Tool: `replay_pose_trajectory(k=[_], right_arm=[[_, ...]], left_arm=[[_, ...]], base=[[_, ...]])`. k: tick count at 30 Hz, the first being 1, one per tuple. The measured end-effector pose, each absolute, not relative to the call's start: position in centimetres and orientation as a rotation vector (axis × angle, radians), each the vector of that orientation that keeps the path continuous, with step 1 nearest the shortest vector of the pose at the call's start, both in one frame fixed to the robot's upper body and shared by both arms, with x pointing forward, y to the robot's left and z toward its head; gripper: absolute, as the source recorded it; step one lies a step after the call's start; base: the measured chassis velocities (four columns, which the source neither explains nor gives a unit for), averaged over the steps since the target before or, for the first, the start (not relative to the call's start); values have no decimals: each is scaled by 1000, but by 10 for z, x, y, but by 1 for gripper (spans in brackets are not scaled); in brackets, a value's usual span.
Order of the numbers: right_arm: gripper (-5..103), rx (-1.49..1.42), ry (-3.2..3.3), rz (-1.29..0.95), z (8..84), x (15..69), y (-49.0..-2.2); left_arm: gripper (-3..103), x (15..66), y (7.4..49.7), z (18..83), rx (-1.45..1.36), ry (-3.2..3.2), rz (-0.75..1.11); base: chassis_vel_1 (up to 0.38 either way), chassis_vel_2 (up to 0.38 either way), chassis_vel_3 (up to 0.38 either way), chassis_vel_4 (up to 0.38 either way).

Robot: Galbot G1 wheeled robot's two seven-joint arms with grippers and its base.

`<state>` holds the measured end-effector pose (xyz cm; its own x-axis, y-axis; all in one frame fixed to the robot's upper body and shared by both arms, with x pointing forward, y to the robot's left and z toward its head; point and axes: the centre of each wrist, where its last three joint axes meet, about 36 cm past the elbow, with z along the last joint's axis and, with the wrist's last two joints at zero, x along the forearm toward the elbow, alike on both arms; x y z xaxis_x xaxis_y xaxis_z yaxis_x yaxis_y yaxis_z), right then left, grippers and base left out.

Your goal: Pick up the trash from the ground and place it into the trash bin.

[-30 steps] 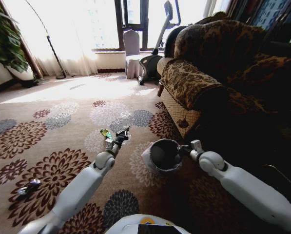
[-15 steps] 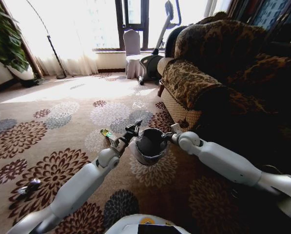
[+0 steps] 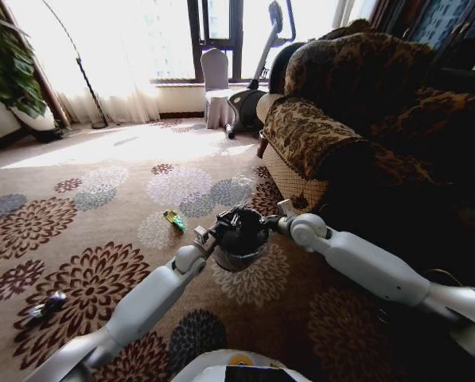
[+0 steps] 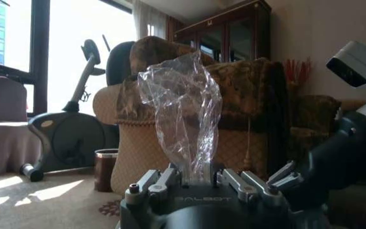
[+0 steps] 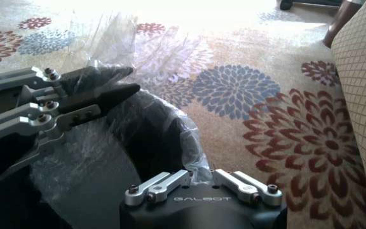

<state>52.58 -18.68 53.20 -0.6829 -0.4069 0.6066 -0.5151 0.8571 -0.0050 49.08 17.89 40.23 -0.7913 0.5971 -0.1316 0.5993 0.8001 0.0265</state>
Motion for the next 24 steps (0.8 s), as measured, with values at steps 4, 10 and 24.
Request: replay_pose_trajectory(k=[4, 10, 24], right_arm=[[1, 670, -2415, 228, 532, 525, -189], [1, 673, -2416, 219, 530, 524, -192], [1, 611, -2432, 248, 518, 534, -214]], left_arm=[[41, 491, 179, 401, 975, 2847, -20], [63, 486, 180, 397, 1017, 2832, -18], [100, 475, 176, 429, 897, 2854, -165]], base=[[0, 0, 0, 0], [0, 0, 0, 0], [0, 0, 0, 0]])
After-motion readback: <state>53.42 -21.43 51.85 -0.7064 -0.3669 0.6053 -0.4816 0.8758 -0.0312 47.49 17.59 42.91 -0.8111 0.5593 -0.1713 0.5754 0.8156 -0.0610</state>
